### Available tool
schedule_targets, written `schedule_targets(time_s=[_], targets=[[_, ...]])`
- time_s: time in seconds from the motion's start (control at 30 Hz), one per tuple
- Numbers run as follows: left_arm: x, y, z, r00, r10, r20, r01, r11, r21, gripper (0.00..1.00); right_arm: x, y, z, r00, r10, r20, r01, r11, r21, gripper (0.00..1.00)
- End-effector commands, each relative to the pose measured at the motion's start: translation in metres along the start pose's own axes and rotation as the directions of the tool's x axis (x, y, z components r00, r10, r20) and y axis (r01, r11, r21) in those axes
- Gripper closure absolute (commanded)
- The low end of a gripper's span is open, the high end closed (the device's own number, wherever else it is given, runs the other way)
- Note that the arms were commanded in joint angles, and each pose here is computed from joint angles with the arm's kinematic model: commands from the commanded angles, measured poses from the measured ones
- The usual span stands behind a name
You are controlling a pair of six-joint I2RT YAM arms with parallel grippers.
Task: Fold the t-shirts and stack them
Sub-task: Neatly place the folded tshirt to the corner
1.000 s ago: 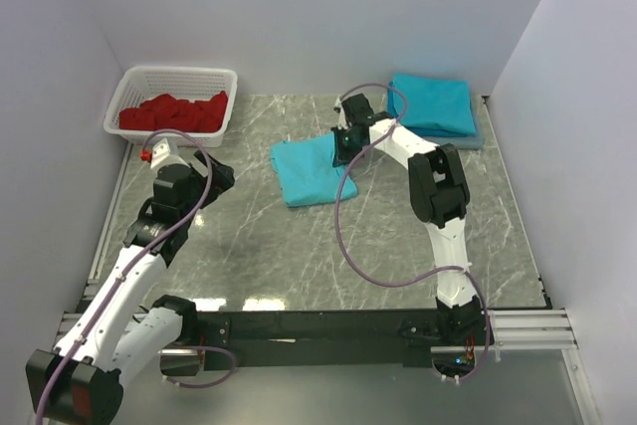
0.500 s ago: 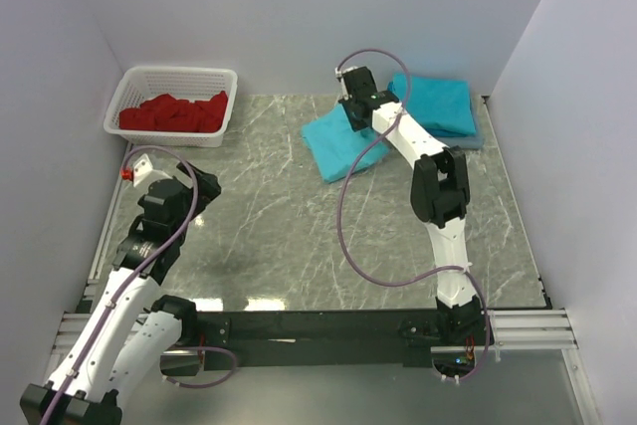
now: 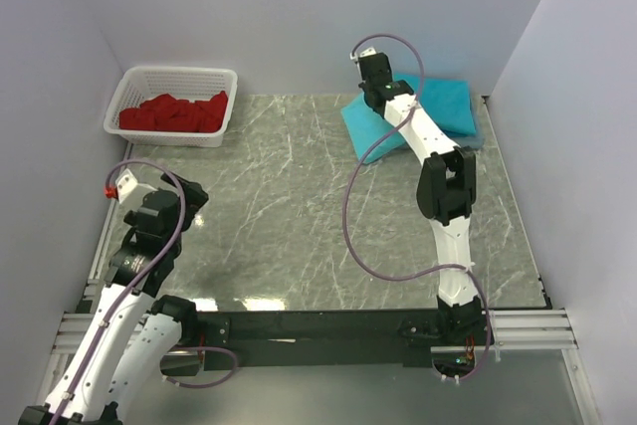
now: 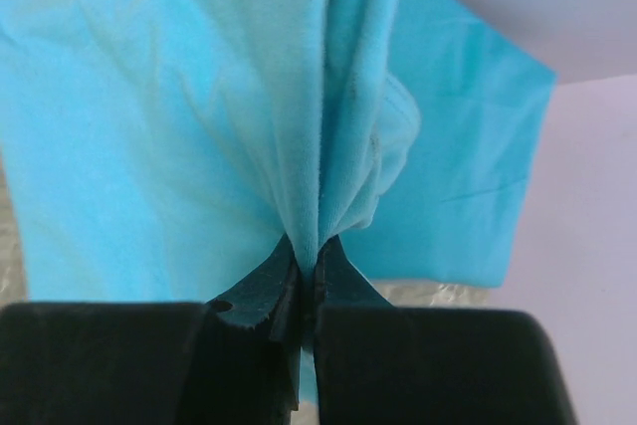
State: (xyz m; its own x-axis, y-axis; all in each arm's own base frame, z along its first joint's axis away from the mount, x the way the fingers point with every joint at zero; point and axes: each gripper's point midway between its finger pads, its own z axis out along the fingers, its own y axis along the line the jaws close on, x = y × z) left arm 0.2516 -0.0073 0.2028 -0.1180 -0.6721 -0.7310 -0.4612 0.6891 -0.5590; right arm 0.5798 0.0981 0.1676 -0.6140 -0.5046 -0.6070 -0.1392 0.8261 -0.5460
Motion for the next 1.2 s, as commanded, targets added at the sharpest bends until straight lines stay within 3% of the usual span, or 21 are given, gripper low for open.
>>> schedule_targets(time_s=[0.0, 0.17, 1.17], targets=[[-0.015, 0.004, -0.006, 0.998, -0.027, 0.058, 0.029, 0.999, -0.03, 0.01, -0.048, -0.07, -0.027, 0.983, 0.102, 0.153, -0.122, 0.984, 0.127, 1.0], [-0.024, 0.012, -0.007, 0.995, -0.016, 0.103, 0.023, 0.998, -0.064, 0.01, -0.06, -0.096, -0.036, 0.964, 0.163, 0.209, -0.192, 0.973, 0.128, 1.0], [-0.043, 0.021, -0.022, 0.979, -0.093, 0.182, 0.107, 0.992, -0.068, 0.01, -0.115, -0.166, -0.121, 0.863, 0.247, 0.441, -0.291, 0.956, 0.035, 1.0]])
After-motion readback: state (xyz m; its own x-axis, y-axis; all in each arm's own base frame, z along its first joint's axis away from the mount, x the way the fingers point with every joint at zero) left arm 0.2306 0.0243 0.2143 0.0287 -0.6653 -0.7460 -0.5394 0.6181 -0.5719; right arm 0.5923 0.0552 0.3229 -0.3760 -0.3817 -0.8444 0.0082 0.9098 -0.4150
